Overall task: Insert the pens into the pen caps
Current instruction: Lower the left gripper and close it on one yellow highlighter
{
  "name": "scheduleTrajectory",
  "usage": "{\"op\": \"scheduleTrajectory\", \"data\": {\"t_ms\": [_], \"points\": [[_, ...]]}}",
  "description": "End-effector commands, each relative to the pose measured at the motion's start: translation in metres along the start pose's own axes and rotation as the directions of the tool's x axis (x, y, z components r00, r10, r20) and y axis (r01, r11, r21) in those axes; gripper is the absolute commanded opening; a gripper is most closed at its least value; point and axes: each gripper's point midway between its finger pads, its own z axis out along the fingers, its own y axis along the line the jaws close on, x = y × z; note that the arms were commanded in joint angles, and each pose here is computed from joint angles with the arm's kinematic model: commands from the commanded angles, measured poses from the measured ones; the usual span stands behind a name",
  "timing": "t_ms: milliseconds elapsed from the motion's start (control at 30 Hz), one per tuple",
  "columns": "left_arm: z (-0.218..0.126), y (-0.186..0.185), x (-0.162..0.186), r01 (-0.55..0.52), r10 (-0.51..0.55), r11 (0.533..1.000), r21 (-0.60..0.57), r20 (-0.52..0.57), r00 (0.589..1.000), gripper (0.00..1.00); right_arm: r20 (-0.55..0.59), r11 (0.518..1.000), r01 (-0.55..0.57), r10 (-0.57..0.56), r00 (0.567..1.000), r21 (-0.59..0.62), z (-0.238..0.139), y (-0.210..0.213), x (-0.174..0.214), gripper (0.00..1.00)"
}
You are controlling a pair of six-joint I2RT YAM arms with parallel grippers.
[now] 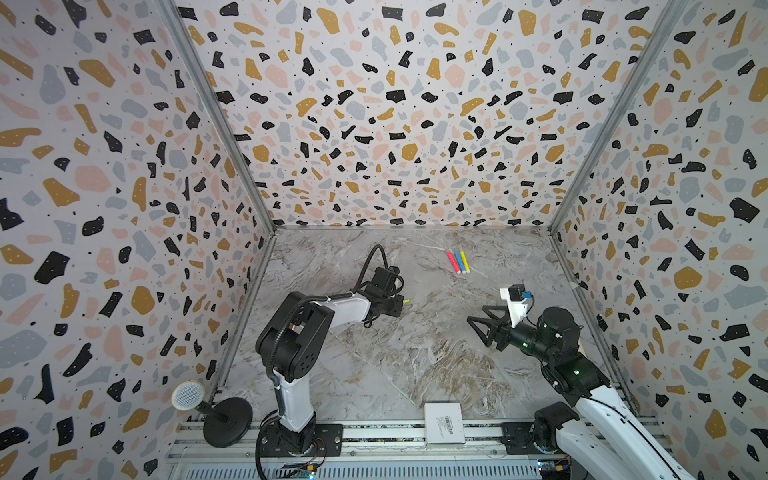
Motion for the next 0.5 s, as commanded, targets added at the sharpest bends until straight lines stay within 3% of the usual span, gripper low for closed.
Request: {"op": "scheduleTrajectory", "data": {"t_ms": [0,467], "points": [[-0.005,-0.001,0.016,-0.02,0.019,1.0,-0.019,-0.042,0.999,0.52,0.02,1.0,-0.003,0.003,1.0,0.004,-0.002,0.0,-0.005,0.78],[-0.011,0.01,0.019,-0.033,0.028,0.995,-0.091,-0.053,0.998,0.54,0.023,1.0,-0.006,0.005,1.0,0.009,-0.001,-0.001,-0.004,0.77]]}}
